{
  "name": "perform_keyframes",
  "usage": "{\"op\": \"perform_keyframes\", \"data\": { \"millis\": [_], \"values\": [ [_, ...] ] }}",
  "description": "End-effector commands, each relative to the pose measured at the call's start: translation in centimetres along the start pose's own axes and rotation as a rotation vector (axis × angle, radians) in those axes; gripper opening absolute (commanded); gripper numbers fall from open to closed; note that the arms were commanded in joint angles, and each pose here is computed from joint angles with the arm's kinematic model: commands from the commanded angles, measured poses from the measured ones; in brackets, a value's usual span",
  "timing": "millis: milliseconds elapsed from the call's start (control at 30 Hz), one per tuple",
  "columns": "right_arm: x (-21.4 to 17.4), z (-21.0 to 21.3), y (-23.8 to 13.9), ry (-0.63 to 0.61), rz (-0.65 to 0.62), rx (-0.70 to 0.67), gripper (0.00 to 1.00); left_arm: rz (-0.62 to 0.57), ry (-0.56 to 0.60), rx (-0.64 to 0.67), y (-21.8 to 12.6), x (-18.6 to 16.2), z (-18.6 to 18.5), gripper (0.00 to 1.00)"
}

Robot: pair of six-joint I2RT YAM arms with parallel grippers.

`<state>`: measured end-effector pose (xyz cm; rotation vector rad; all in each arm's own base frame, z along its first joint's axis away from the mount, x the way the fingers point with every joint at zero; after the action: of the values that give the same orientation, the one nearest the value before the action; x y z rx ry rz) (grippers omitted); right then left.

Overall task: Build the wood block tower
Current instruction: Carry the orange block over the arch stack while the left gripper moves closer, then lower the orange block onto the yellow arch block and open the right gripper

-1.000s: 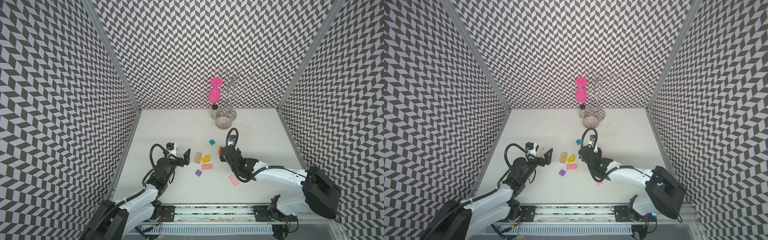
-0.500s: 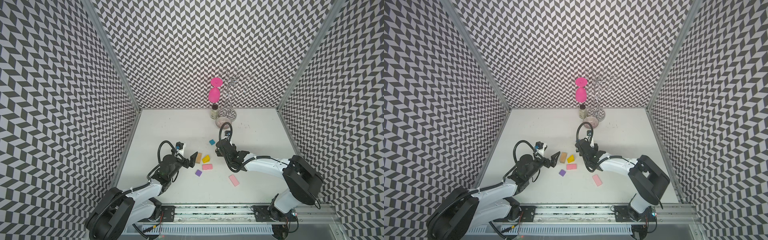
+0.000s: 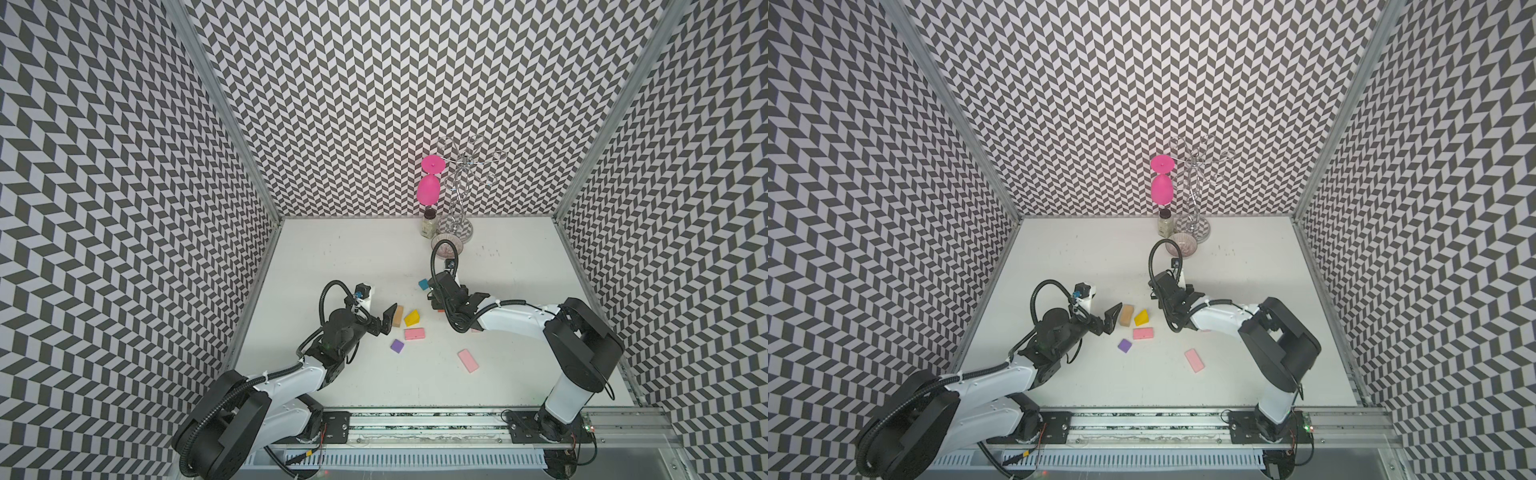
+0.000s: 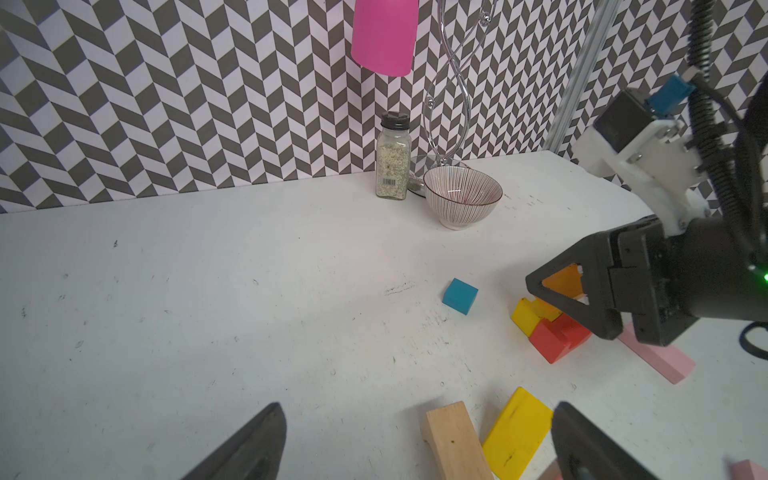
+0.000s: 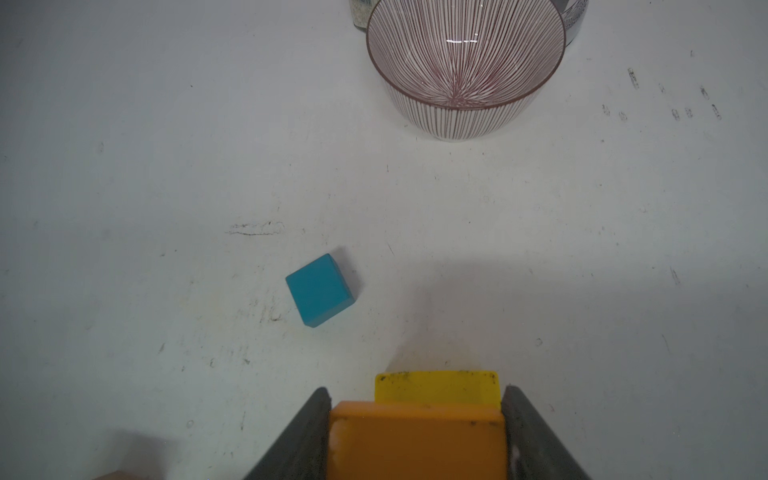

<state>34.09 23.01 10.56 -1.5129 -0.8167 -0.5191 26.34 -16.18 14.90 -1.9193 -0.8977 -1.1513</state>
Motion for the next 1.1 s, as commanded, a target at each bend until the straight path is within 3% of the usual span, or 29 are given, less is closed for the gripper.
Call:
{"op": "perform_keyframes", "data": {
  "millis": [0, 1067],
  "values": [
    [0.4, -0.2, 0.5, 0.011, -0.011, 0.011, 0.45, -0.022, 0.009, 0.006, 0.5, 0.9, -0.4, 1.0],
    [-0.2, -0.4, 2.2, 0.011, 0.022, 0.018, 0.47, -0.002, 0.021, 0.037, 1.1, 0.6, -0.4, 1.0]
  ]
}}
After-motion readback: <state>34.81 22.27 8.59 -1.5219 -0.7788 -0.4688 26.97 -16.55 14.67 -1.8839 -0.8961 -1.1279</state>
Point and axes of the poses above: each gripper's point midway between its finger pads, its own y axis out along the fingers, its own z axis along the line the jaws close on, x = y × z, the point moved 4 cm from there along -y, back along the fingers, and after that the axes turned 15 degrees about -y, right-handed, at the moved point
